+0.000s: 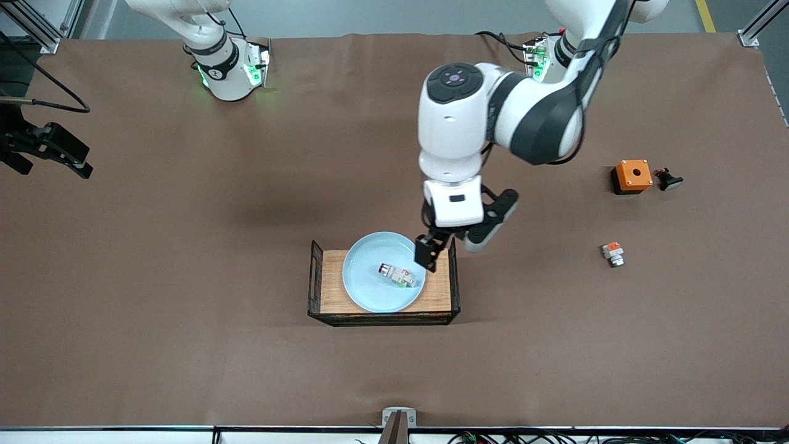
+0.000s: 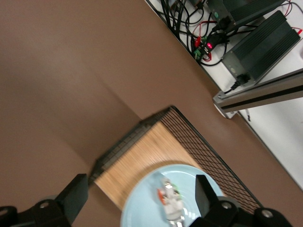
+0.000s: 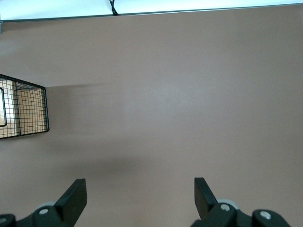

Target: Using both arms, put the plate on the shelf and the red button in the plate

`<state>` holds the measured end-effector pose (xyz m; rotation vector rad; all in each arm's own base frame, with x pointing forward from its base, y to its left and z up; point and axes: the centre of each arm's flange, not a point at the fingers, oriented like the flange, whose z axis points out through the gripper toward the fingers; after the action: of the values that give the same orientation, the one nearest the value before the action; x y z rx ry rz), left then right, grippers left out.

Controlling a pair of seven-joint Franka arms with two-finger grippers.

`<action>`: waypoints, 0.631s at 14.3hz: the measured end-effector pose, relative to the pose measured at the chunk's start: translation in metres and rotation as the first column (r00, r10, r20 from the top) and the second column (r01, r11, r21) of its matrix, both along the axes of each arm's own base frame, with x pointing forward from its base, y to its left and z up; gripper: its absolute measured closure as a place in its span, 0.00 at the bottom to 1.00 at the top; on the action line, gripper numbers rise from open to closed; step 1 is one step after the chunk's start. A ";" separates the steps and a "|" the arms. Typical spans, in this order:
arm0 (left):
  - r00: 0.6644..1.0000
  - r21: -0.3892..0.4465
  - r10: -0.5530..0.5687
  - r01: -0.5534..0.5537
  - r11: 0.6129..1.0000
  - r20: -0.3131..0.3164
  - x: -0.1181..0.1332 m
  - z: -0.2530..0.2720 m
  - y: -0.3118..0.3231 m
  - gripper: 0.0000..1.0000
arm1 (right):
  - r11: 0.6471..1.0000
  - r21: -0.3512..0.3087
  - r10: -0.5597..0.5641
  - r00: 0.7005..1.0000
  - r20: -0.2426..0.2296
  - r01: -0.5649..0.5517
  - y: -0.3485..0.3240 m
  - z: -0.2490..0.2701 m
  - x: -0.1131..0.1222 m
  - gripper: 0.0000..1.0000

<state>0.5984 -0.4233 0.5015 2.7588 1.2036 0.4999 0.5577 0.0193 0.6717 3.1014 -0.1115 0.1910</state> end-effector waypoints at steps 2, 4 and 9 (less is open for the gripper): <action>0.997 0.016 -0.055 0.056 0.998 -0.047 0.009 0.025 0.038 0.00 | 1.000 0.000 0.000 1.000 0.000 0.000 0.000 0.000 0.000 0.00; 0.992 0.000 -0.100 0.100 0.995 -0.082 0.020 0.048 0.081 0.00 | 1.000 0.000 0.000 1.000 0.000 0.000 0.000 0.000 0.000 0.00; 0.976 -0.003 -0.180 0.181 0.983 -0.118 0.043 0.083 0.178 0.00 | 1.000 0.000 0.000 1.000 0.000 0.000 0.000 0.000 0.000 0.00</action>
<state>0.6412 -0.2449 0.5846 2.9035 0.9591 0.3282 0.5577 0.0189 0.6717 3.1013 -0.1115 0.1908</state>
